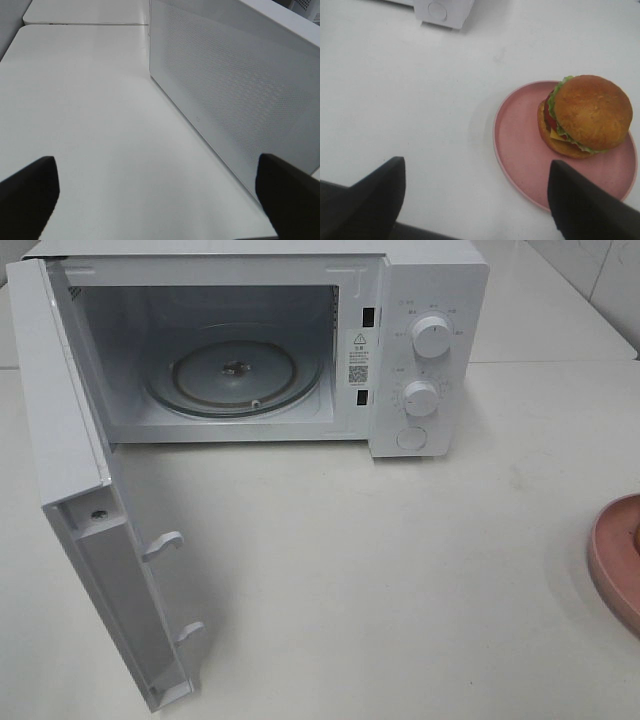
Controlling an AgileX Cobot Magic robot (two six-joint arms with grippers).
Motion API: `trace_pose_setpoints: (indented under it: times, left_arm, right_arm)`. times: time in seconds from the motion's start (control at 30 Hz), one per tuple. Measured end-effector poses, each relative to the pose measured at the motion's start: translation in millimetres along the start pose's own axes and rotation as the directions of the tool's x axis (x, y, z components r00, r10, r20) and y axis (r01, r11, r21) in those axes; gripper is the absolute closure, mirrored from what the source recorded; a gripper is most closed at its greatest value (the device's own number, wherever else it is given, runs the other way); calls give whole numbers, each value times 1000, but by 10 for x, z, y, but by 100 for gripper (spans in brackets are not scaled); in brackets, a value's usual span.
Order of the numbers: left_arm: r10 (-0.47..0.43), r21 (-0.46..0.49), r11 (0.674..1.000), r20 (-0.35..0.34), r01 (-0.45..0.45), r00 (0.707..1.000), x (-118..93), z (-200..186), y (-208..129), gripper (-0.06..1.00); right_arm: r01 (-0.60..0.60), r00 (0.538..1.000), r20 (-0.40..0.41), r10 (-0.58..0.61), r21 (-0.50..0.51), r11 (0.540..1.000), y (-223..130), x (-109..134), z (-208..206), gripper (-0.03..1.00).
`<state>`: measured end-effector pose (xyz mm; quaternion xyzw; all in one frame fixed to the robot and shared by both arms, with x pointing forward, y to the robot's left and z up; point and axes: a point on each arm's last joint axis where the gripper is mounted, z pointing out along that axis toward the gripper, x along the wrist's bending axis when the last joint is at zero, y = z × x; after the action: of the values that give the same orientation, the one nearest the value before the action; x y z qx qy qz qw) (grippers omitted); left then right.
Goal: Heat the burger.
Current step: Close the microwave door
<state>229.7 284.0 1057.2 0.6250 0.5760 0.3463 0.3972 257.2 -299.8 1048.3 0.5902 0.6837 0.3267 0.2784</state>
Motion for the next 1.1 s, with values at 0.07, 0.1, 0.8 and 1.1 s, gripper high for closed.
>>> trace_pose_setpoints:
  times: [0.07, 0.1, 0.8, 1.1]
  left_arm:
    - [0, 0, 1000, 0, 0, 1000, 0, 0, 0, -4]
    - [0, 0, 1000, 0, 0, 1000, 0, 0, 0, -4]
    - [0, 0, 1000, 0, 0, 1000, 0, 0, 0, -4]
    - [0, 0, 1000, 0, 0, 1000, 0, 0, 0, -4]
  right_arm:
    - [-17, 1000, 13, 18, -65, 998, -55, -10, -82, 21]
    - [-17, 1000, 13, 18, -65, 998, -55, -10, -82, 21]
    - [-69, 994, 78, 83, -172, 983, -162, -10, -204, 22]
    - [-69, 994, 78, 83, -172, 983, -162, -10, -204, 22]
